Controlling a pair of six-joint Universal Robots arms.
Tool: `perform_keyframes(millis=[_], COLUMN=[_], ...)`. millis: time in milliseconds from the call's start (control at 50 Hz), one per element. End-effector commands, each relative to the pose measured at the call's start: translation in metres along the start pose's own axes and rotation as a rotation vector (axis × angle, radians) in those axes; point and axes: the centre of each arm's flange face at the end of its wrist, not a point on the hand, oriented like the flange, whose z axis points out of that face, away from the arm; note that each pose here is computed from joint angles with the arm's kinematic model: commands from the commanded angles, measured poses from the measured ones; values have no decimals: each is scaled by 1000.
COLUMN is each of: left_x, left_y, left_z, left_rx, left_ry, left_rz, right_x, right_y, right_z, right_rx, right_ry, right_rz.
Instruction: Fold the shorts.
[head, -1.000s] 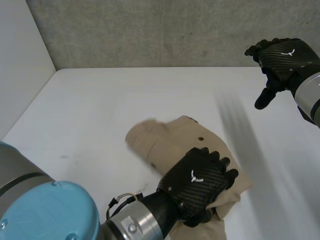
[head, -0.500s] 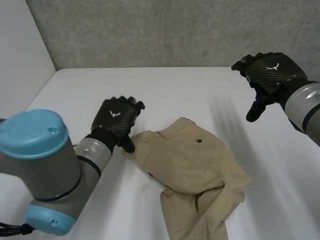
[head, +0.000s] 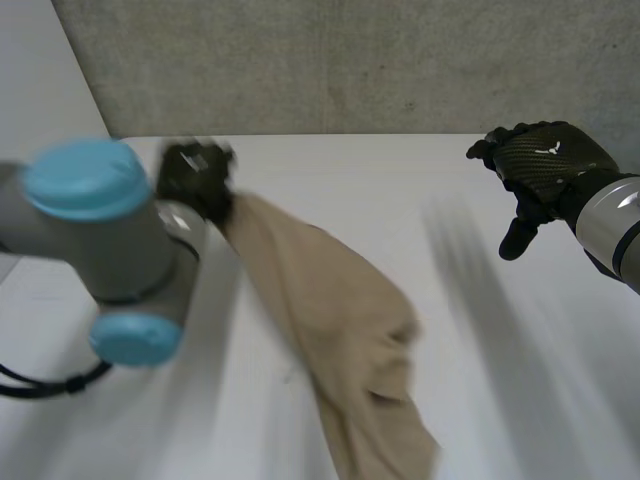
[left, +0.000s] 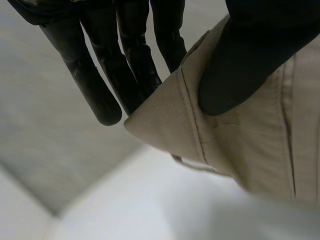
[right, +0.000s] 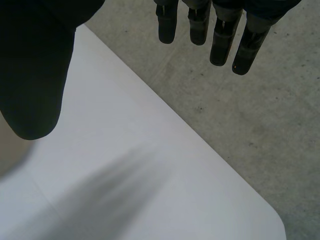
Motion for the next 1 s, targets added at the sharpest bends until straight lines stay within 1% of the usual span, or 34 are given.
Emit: perform_keyframes(millis=[20, 60, 80, 120, 140, 200, 220, 280, 300, 360, 380, 440, 460, 480, 520, 560, 600, 680, 700, 720, 740, 780, 860, 880, 960, 1000], left_x=[-56, -59, -55, -46, -35, -13, 5, 42, 70, 109, 130, 155, 168, 173, 184, 190, 192, 179, 168, 160, 160, 138, 117, 105, 77, 60], left_y=[-94, -109, -123, -133, -140, -143, -139, -123, -104, -78, -58, -25, -5, 4, 16, 17, 12, -9, -21, -26, -26, -33, -30, -25, -16, -7], left_z=[0, -4, -11, -19, -26, -37, -45, -56, -65, -84, -96, -114, -126, -132, -152, -166, -177, -175, -166, -158, -158, -137, -119, -109, -83, -68], left_rx=[320, 373, 420, 456, 478, 490, 483, 446, 405, 349, 310, 239, 194, 175, 151, 156, 170, 213, 235, 240, 240, 242, 200, 169, 115, 80], left_ry=[-206, -213, -194, -155, -112, -34, 27, 137, 225, 353, 430, 530, 587, 610, 668, 701, 720, 685, 646, 618, 618, 543, 462, 415, 318, 265], left_rz=[-103, -118, -130, -140, -146, -154, -156, -147, -129, -98, -75, -35, -1, 13, 40, 51, 54, 28, 10, 4, 4, -6, -1, 7, 8, 15], right_x=[1, 2, 2, 3, 4, 5, 7, 8, 9, 11, 11, 13, 13, 14, 17, 20, 22, 23, 22, 21, 20, 17, 14, 13, 10, -1], right_y=[-4, -7, -8, -9, -10, -12, -14, -16, -17, -19, -19, -21, -21, -21, -19, -19, -18, -18, -18, -18, -18, -17, -12, -12, -6, 2], right_z=[-2, -4, -4, -5, -6, -7, -8, -8, -8, -7, -8, -7, -7, -7, -6, -6, -6, -5, -5, -5, -5, -6, -7, -6, -7, -9], right_rx=[15, 25, 28, 32, 34, 40, 46, 54, 56, 61, 64, 70, 69, 68, 64, 63, 60, 60, 62, 62, 62, 57, 41, 37, 10, -31], right_ry=[4, 9, 10, 14, 23, 31, 37, 41, 44, 51, 53, 57, 60, 61, 71, 76, 83, 79, 75, 72, 68, 58, 50, 48, 37, -4], right_rz=[-3, -3, -4, -5, -5, -5, -5, -3, -3, -4, -4, -5, -5, -5, -4, -3, -2, -1, 0, 0, -1, 0, 6, 8, 24, 50])
